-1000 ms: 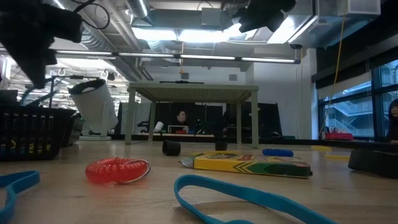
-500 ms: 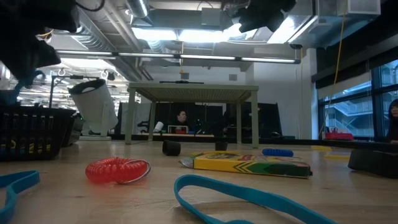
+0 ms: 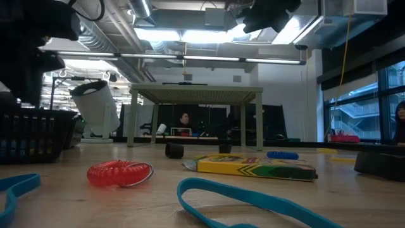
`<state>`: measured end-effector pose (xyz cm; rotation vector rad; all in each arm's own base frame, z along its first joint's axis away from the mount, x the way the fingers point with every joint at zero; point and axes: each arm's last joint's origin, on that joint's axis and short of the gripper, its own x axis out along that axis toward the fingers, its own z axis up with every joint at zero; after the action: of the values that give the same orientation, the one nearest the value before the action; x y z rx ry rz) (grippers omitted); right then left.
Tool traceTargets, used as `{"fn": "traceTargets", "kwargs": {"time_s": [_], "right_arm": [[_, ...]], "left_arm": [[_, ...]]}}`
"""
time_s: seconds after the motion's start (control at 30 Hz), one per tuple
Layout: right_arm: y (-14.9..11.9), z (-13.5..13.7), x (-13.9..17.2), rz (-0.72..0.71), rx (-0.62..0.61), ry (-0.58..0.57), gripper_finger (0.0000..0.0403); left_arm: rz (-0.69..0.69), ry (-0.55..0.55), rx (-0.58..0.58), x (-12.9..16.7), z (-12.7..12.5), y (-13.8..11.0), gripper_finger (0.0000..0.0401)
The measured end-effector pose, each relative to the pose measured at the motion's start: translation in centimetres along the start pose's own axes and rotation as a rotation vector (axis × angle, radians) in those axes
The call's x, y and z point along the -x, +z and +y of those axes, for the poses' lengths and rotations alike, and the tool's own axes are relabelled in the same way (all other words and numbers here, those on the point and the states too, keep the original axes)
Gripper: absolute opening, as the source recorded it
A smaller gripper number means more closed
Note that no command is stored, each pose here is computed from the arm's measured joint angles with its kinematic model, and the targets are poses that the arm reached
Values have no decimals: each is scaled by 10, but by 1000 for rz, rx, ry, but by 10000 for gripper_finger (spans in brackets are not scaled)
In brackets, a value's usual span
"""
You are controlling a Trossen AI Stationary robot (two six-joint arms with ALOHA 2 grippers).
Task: Pick & Place Office Desk Supplies
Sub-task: Put the yellow rubber band into the middle black bin
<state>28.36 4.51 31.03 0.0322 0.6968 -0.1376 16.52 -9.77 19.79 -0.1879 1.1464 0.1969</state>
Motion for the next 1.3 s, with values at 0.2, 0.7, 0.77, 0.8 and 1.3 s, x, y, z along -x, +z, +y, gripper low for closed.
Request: {"fn": "traceTargets", "kwargs": {"time_s": [0.2,0.7,0.77,0.8,1.3], "right_arm": [[-11,-5,1,109,18,-60,136],[-95,-67,-14,628,-361,-438,136],[-110,-74,-19,666,-385,-463,136],[-118,-79,-22,685,-401,-473,136],[-174,-137,-42,667,-540,-471,136]], "left_arm": [[-105,49,10,3,1,5,93],[-271,44,-43,35,-11,33,93],[-270,43,-43,35,-11,33,93],[-270,43,-43,35,-11,33,93],[-283,68,-98,35,-11,34,91]]}}
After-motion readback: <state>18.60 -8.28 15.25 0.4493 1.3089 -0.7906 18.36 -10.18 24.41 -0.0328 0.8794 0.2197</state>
